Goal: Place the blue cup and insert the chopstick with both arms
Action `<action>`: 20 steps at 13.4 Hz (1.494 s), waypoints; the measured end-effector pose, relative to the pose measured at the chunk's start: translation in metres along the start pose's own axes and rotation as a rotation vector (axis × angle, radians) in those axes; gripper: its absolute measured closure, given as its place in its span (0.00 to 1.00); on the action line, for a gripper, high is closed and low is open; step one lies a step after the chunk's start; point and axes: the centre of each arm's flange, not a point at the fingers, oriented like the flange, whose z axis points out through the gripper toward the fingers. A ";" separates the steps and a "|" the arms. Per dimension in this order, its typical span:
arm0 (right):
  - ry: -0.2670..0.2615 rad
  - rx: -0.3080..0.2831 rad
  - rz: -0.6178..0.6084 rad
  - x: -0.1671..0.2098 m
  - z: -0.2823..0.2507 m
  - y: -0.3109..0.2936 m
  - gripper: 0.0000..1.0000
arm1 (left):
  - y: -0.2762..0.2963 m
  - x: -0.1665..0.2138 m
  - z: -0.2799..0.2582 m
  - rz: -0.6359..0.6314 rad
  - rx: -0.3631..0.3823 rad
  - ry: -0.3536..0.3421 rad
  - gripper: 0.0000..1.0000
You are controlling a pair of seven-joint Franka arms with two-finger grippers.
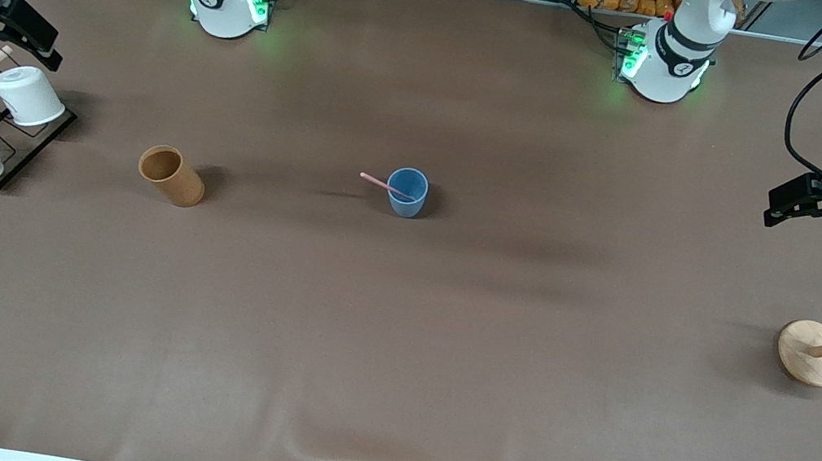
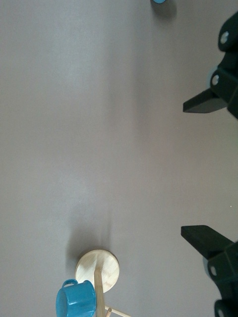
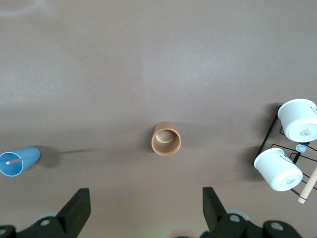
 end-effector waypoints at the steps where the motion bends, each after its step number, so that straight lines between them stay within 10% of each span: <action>1: 0.002 0.000 -0.001 0.000 0.000 -0.001 0.00 | 0.000 0.000 0.000 0.000 0.000 0.000 0.00; 20: 0.013 -0.007 0.002 0.003 0.000 0.001 0.00 | 0.003 -0.018 -0.027 0.006 0.003 0.000 0.00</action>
